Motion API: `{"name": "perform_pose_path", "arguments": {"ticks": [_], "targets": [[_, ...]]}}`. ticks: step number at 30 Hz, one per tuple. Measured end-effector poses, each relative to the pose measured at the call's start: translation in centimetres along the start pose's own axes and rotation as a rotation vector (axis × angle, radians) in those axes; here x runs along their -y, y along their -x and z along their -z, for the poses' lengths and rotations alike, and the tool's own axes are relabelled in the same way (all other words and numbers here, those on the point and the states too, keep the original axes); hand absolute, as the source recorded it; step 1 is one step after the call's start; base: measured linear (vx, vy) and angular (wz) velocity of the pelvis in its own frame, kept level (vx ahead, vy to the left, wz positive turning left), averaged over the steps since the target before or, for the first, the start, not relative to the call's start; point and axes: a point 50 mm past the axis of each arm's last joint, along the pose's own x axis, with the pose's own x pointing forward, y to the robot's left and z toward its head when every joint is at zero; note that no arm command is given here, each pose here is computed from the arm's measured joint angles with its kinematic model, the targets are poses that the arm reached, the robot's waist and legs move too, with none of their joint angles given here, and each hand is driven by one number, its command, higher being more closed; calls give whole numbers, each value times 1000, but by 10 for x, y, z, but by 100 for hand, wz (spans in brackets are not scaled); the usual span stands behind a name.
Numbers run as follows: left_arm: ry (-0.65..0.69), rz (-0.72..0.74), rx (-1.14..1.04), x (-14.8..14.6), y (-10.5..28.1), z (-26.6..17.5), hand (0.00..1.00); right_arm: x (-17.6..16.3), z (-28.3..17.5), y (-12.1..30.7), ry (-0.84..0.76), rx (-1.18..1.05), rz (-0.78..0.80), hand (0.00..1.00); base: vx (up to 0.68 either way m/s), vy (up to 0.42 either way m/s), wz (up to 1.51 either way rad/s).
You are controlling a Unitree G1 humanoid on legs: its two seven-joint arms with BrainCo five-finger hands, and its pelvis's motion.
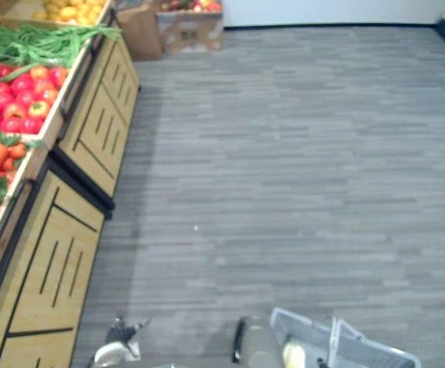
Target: Pick vegetable in the basket
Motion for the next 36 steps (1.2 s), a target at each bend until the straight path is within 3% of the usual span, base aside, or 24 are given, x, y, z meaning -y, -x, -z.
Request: {"name": "perform_pose_path", "arguments": {"ticks": [7, 10, 16, 19, 25, 36], "targets": [[12, -21, 124, 8, -2, -31, 0, 7, -8, -2, 65, 35, 16, 100, 386, -22, 47], [-14, -8, 102, 9, 0, -22, 0, 2, 6, 4, 104, 11, -10, 100, 649, 230, 118], [-14, -63, 54, -13, -2, -8, 0, -15, -16, -2, 89, 68, -45, 100, 420, 115, 39], [-101, -56, 45, -26, -5, -5, 0, -16, -23, -3, 83, 95, -43, 100, 314, 41, 69], [-118, -17, 12, -18, -3, 1, 0, -15, 1, 5, 87, 39, -50, 100, 326, -105, 108], [107, -77, -59, -20, 0, 13, 0, -10, 30, 10, 48, -98, -29, 100, 339, -428, 147]]}}
